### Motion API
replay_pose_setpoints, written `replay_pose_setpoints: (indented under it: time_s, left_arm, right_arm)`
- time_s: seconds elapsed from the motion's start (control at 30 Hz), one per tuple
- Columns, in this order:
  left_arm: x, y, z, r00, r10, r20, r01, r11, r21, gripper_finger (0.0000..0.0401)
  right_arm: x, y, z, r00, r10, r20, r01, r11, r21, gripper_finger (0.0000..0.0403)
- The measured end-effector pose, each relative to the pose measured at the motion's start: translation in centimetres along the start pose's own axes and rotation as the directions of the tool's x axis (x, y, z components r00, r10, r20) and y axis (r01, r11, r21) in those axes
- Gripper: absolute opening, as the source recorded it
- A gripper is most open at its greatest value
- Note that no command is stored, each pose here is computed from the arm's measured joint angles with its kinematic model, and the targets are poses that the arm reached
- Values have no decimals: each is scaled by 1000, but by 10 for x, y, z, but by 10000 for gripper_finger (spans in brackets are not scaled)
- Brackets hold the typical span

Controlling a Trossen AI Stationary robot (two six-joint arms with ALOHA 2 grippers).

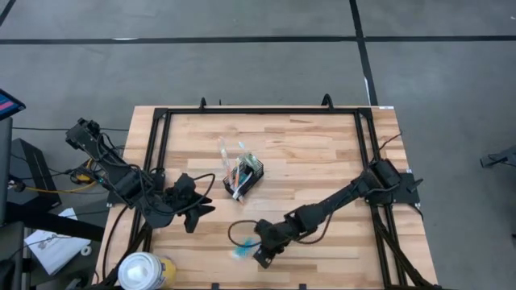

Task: Pick & Place toothbrushing station
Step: Put the blue mouthwash into the wire organizer

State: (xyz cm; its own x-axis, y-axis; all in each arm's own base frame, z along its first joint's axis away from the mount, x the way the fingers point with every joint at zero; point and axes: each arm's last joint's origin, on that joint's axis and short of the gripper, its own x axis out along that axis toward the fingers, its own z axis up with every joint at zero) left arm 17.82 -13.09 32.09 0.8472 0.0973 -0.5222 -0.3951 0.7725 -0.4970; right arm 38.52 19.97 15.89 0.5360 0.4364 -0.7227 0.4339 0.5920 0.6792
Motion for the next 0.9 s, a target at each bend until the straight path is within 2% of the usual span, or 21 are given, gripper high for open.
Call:
replay_pose_setpoints:
  time_s: [0.1, 0.23, 0.33, 0.4, 0.5, 0.63, 0.73, 0.8, 0.83, 0.9]
  left_arm:
    - [0, 0, 0, 1000, 1, 5, -1, 1000, 1, 153]
    - [0, 0, 1, 1000, 8, 20, -8, 1000, 13, 153]
    - [0, 1, 0, 1000, 15, 21, -15, 1000, 18, 153]
    - [0, 4, -2, 999, 33, -21, -33, 999, 14, 153]
    - [-1, 14, -9, 985, 102, -142, -94, 994, 64, 153]
    - [0, 31, -23, 929, 196, -314, -144, 973, 179, 153]
    - [4, 38, -38, 845, 187, -501, -47, 959, 279, 153]
    - [10, 39, -52, 785, 162, -597, 52, 944, 325, 153]
    - [12, 38, -58, 768, 130, -627, 110, 938, 330, 154]
    - [16, 30, -66, 773, 42, -633, 215, 921, 325, 161]
  right_arm:
    - [-18, 18, 11, 989, 116, 94, -118, 993, 21, 4]
    - [-52, 34, 29, 949, 196, 246, -212, 977, 40, 4]
    - [-73, 38, 35, 923, 173, 343, -196, 980, 34, 3]
    - [-83, 39, 36, 906, 137, 400, -158, 987, 19, 2]
    - [-96, 42, 40, 893, 145, 426, -156, 988, -10, 10]
    - [-105, 41, 48, 879, 145, 455, -136, 989, -53, 54]
    - [-117, 43, 52, 859, 156, 488, -128, 988, -91, 89]
    - [-126, 47, 53, 847, 184, 498, -137, 982, -129, 109]
    - [-130, 48, 52, 844, 191, 501, -136, 980, -144, 119]
    - [-138, 50, 53, 837, 204, 508, -135, 976, -169, 136]
